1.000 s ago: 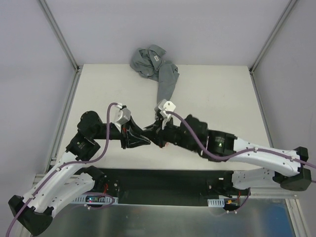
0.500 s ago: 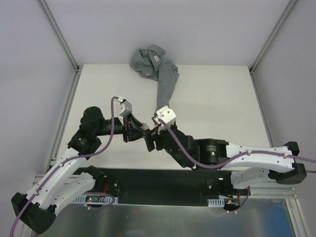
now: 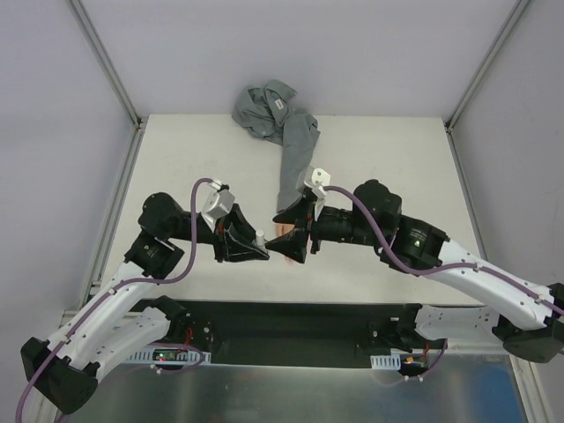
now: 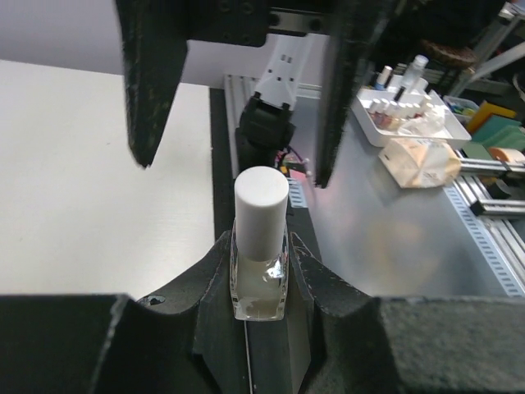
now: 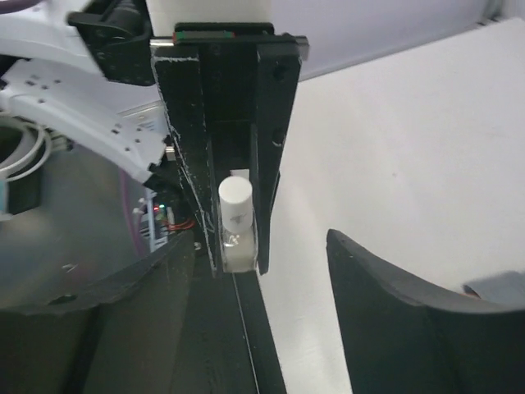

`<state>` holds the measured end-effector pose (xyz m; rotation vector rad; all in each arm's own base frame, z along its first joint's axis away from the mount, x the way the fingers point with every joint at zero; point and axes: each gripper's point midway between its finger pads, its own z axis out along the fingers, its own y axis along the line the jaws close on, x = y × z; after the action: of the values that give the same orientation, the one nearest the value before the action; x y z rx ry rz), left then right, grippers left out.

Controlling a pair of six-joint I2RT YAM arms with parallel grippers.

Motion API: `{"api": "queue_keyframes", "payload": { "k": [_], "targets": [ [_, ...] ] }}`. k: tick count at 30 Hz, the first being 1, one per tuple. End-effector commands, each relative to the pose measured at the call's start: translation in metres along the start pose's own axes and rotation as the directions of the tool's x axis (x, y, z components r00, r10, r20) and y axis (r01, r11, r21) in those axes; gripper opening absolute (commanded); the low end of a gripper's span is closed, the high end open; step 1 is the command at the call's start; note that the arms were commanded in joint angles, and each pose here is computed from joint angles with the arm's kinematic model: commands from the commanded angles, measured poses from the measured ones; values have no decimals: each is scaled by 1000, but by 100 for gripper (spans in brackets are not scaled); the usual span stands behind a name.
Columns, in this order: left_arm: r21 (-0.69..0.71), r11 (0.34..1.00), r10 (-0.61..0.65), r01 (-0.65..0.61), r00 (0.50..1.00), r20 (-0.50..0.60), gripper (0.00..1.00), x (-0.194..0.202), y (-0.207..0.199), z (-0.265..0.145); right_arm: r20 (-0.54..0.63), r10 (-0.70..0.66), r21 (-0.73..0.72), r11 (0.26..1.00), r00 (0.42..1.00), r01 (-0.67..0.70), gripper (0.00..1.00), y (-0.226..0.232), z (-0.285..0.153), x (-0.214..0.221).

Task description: Paint the nails

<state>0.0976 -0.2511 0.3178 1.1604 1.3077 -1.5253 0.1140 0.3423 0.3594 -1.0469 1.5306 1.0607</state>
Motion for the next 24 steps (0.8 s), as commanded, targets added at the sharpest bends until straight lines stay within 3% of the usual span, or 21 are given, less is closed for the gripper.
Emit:
{"api": "queue_keyframes", "payload": {
  "k": [1, 3, 6, 13, 18, 22, 24],
  "targets": [
    [167, 984, 72, -69, 997, -13, 0, -4, -32, 2, 96, -23, -311, 949, 995, 52, 62, 40, -1, -27],
    [177, 982, 71, -67, 997, -17, 0, -2, -33, 2, 97, -14, -365, 930, 995, 48, 51, 45, 3, -29],
    [187, 980, 77, -72, 997, -19, 0, -3, -36, 1, 85, 0, -412, 910, 996, 35, 43, 49, 5, -30],
    [189, 980, 69, -63, 997, -23, 0, -2, -35, 2, 92, 16, -491, 871, 996, 32, 36, 57, 13, -34],
    [142, 988, 65, -64, 998, -8, 0, -4, -27, 3, 81, 36, -471, 882, 996, 7, 1, 54, 14, -32],
    [-16, 998, 63, -63, 998, 23, 0, -11, -2, 1, 56, 61, -373, 927, 997, -35, 1, 39, 21, -13],
    [-160, 985, 78, -69, 995, 54, 0, -18, 22, -4, 66, 61, -308, 951, 996, -38, 1, 36, 22, -9]
  ]
}}
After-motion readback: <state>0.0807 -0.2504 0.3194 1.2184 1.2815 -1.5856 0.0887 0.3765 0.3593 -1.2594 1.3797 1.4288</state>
